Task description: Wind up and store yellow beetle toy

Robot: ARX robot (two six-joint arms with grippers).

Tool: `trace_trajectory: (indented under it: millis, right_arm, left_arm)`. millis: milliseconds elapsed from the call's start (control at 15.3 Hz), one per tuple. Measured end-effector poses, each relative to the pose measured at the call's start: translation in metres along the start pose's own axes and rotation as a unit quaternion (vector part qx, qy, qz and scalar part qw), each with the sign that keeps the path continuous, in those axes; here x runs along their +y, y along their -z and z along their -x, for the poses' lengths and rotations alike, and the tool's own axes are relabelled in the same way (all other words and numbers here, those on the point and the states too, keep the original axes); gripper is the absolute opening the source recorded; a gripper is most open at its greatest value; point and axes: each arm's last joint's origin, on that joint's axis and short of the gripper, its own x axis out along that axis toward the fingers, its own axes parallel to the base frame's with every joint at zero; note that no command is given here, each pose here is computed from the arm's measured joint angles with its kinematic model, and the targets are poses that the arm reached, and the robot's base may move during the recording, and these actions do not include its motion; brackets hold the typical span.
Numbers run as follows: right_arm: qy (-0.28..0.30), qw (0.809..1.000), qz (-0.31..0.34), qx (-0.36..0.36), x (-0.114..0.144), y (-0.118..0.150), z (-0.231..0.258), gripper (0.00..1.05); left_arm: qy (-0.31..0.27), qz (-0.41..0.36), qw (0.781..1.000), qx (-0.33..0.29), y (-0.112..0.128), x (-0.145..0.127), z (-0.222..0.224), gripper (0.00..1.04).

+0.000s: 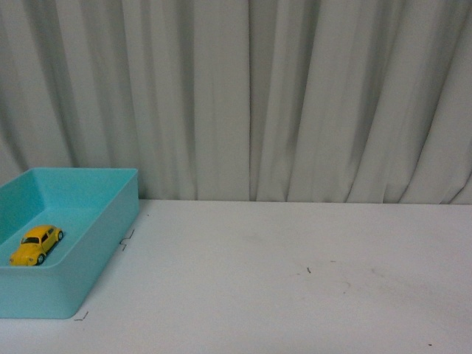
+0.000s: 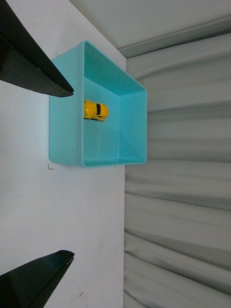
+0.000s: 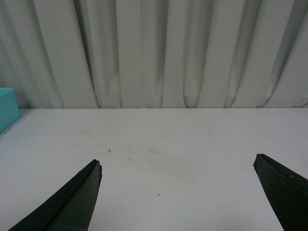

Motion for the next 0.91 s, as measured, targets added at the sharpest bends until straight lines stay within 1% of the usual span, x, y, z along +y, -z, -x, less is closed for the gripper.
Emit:
trace_trajectory:
  millis: [914]
  right_arm:
    - [0.000, 1.000, 0.000, 0.000, 0.0000, 0.0000, 0.0000, 0.98]
  left_arm:
    - [0.000, 0.000, 1.000, 0.000, 0.0000, 0.0000, 0.0000, 0.98]
